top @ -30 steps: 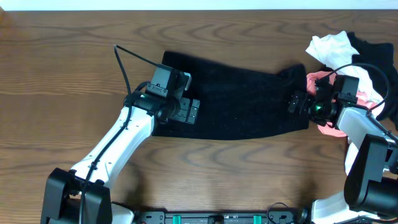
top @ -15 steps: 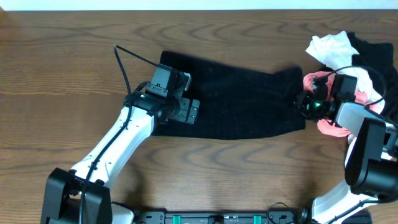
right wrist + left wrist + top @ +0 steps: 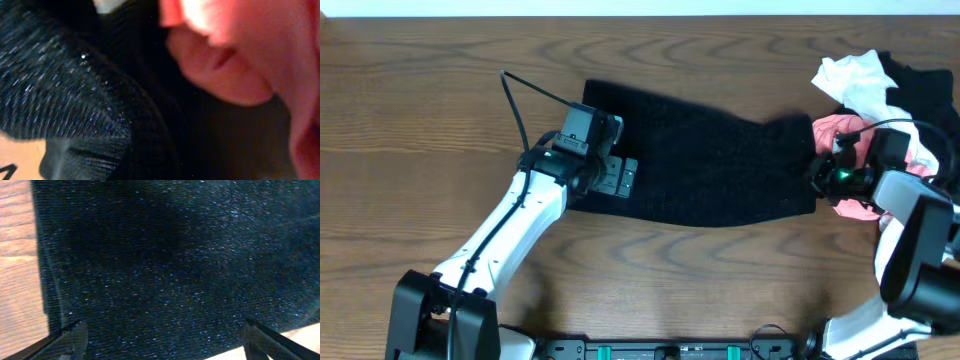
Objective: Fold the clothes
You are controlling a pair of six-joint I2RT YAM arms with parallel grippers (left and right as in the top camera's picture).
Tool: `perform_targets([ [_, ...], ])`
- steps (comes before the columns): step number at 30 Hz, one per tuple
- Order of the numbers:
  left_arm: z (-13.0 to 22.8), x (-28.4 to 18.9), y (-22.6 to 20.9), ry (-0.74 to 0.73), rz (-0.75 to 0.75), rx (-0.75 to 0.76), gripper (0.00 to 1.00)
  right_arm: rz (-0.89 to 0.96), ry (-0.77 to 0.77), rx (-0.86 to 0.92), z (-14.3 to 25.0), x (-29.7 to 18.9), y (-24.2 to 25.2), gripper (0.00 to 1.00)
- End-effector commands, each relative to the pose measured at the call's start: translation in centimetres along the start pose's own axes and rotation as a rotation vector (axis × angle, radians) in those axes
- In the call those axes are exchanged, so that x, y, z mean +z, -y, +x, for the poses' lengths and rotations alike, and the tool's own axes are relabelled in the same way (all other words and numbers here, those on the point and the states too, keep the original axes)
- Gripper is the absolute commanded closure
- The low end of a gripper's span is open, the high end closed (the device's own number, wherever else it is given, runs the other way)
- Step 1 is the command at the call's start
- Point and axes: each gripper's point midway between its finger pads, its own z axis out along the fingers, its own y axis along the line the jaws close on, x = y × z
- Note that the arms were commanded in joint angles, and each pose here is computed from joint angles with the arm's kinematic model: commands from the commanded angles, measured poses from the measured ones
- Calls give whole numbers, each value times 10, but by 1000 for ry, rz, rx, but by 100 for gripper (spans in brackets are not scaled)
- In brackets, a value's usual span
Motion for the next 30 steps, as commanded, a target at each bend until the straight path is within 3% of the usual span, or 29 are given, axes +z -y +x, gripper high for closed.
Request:
perform_targets([
  [1,-5,-1,-12,12,-27,-42,2,-54,80,-92,-13,-32,-35,99],
  [12,-34,-38,-72,150,-94,-225,2,-141,193,-355,10,-93,-149,99],
  [22,-48,-86,-91,290,-124,-265,2,-28,257,-424,-1,-141,-149,99],
  [30,-42,-91,-88,276,-118,-267,2,14,283,-446,-10,-160,-146,99],
])
